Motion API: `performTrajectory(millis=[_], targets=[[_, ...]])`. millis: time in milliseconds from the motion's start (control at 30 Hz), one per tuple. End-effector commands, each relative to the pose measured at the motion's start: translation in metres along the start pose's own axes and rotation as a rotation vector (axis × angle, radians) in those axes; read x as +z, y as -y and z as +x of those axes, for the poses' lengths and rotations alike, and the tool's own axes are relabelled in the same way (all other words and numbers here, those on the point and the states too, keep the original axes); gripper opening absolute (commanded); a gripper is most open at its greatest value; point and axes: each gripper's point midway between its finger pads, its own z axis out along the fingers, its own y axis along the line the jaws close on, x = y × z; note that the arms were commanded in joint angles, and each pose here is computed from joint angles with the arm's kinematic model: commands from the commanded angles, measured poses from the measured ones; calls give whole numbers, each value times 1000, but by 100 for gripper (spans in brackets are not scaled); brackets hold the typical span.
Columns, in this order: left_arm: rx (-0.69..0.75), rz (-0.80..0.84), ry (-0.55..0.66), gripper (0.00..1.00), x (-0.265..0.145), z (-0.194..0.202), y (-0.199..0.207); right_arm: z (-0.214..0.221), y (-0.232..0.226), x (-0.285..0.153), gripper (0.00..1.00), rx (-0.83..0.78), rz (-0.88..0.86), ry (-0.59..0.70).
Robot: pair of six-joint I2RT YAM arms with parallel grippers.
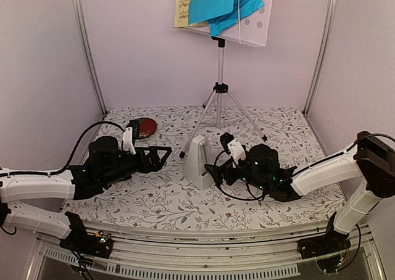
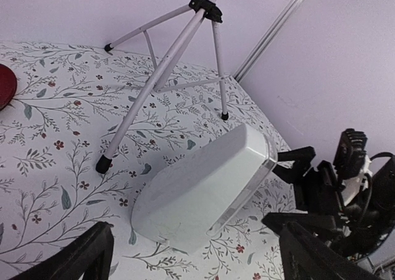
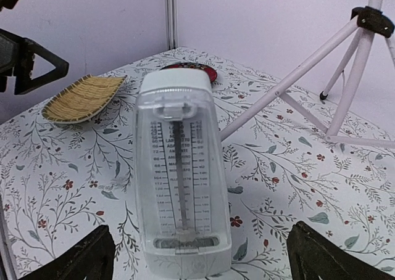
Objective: Pack up the instrument practice props
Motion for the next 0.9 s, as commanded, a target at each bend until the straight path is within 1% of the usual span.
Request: performTrajectory(millis=[0, 67, 167, 267, 400, 533, 633, 733, 800, 867], targets=[[102, -39, 58, 98, -10, -28, 0, -13, 10, -38, 99, 2, 18, 27], [155, -25, 67, 98, -9, -39, 9, -14, 20, -55, 99, 6, 34, 27], [242, 32, 31, 98, 7, -50, 32, -12, 54, -72, 99, 68, 86, 8], [326, 88, -38, 98, 33, -47, 52, -13, 86, -88, 99, 178, 103, 28], [401, 130, -135, 98, 73, -26, 67, -12, 113, -104, 99, 274, 135, 61], [494, 116, -212, 98, 103, -2, 77, -9, 118, -111, 99, 307, 143, 68], [540, 73, -247, 98, 117, 10, 73, -6, 116, -112, 99, 319, 131, 65], [560, 16, -270, 98, 124, 16, 62, -3, 115, -111, 99, 333, 127, 58], [560, 11, -275, 98, 123, 19, 61, -1, 115, -111, 99, 339, 127, 55], [558, 9, -281, 95, 121, 23, 60, 0, 115, -110, 99, 343, 127, 54]])
